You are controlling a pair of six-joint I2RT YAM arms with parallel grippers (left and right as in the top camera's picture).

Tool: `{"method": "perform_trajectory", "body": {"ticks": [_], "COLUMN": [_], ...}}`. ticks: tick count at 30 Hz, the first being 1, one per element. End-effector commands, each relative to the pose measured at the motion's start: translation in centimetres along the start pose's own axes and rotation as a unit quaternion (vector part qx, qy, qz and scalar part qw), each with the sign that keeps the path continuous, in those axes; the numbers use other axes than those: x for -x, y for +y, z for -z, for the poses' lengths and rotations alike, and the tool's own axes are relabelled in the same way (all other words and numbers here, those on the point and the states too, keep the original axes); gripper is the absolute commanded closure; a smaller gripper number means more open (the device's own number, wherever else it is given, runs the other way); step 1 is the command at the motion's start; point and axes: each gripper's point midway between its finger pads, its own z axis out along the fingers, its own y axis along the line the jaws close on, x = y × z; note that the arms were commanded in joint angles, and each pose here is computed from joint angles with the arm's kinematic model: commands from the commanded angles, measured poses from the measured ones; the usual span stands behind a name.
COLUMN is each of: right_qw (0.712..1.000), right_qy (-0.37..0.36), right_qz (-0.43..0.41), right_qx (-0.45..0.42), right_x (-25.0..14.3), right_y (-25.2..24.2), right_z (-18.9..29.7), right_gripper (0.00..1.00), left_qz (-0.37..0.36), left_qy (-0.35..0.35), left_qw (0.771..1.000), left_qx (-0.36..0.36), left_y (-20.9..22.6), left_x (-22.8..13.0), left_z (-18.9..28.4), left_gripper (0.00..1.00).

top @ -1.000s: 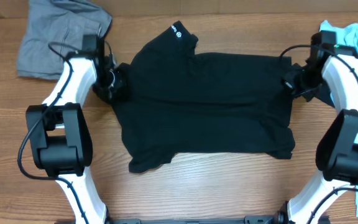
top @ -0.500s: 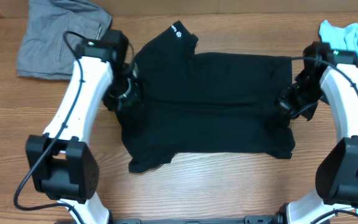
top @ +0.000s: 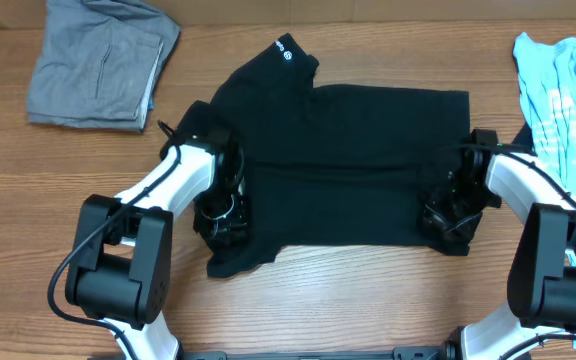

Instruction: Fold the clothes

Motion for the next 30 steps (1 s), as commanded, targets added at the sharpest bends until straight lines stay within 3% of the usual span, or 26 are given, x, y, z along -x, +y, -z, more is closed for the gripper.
{"method": "perform_trajectory", "body": {"ticks": [1, 3, 5, 11, 18, 24, 28, 30], "right_qw": [1.000, 1.000, 1.000, 1.000, 0.999, 0.997, 0.991, 0.987], "right_qy": [0.003, 0.003, 0.006, 0.010, -0.015, -0.066, -0.130, -0.153], "right_qz": [-0.004, -0.004, -0.005, -0.004, -0.001, -0.002, -0.036, -0.047], "right_qx": [-0.004, -0.004, -0.005, -0.009, -0.033, -0.050, -0.013, 0.003], "right_x": [-0.4, -0.5, -0.6, -0.5, 1.0, 3.5, 7.6, 9.1], "right_y": [-0.3, -0.3, -0.3, -0.1, 0.5, 0.2, -0.9, -1.3], "right_z": [-0.4, -0.4, -0.4, 0.6, 4.8, 6.6, 7.8, 8.4], "right_gripper": [0.34, 0.21, 0.16, 0.11, 0.00, 0.00, 0.01, 0.20], "left_qz": [0.014, 0.016, 0.018, 0.112, 0.196, 0.211, 0.203, 0.198], "left_qy": [0.021, 0.026, 0.029, 0.041, 0.039, 0.029, 0.009, -0.002], "left_qw": [1.000, 0.999, 0.999, 0.992, 0.980, 0.977, 0.979, 0.980], "left_qx": [-0.017, -0.015, -0.015, 0.031, -0.003, -0.006, -0.023, -0.028], "left_y": [0.1, 0.4, 0.5, 4.5, 8.1, 9.0, 8.3, 8.0], "left_x": [-1.1, -1.5, -1.7, -2.3, -1.7, -1.2, 0.1, 0.3], "left_z": [-0.9, -1.3, -1.5, -0.9, 0.2, 0.6, 2.0, 2.9], "left_gripper": [0.94, 0.96, 0.96, 0.96, 0.96, 0.96, 0.96, 0.96]}}
